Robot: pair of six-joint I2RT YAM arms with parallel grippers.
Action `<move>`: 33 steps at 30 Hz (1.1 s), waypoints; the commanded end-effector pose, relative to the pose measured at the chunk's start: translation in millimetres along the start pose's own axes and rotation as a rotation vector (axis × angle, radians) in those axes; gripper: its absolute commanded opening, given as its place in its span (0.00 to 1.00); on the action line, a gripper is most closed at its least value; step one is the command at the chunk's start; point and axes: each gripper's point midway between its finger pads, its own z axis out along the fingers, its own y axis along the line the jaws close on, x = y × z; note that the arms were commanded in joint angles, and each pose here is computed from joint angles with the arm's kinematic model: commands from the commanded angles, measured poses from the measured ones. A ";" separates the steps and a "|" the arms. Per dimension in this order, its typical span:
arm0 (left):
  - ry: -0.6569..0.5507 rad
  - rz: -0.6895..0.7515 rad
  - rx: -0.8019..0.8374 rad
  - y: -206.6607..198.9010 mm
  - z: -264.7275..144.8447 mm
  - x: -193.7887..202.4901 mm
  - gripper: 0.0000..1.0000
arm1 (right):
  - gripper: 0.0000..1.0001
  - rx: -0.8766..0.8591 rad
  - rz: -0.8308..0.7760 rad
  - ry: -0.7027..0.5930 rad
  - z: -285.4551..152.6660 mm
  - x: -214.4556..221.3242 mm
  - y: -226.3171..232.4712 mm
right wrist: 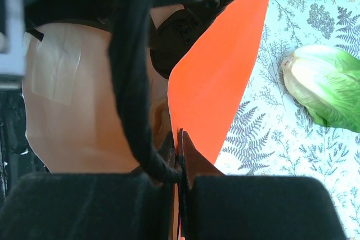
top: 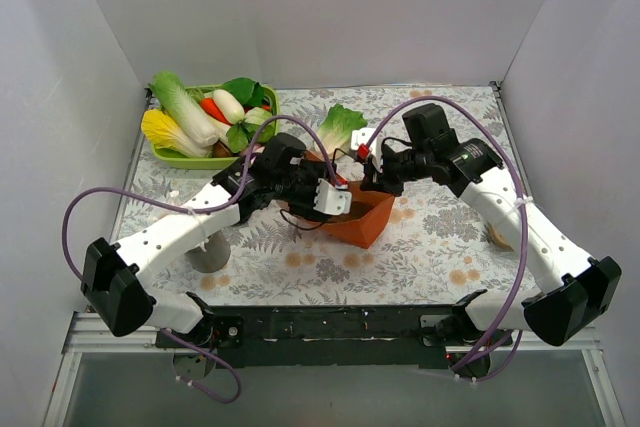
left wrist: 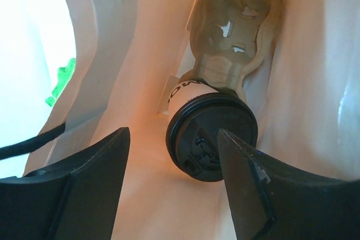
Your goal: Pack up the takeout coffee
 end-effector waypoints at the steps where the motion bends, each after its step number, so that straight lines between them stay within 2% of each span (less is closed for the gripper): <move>1: 0.015 0.038 -0.020 2.0 10.0 9.2 0.62 | 0.01 -0.009 -0.040 -0.021 -7.0 -8.7 7.6; 17: 0.019 0.045 -0.153 35.7 25.0 10.3 0.55 | 0.01 -0.067 -0.111 -0.024 -7.2 -6.0 29.7; 23: 0.027 0.036 -0.150 33.4 33.1 16.0 0.54 | 0.01 -0.064 -0.115 -0.004 -6.5 0.5 30.3; 33: 0.045 -0.071 -0.204 38.3 60.1 32.4 0.53 | 0.01 -0.065 -0.122 -0.012 -7.2 4.7 35.5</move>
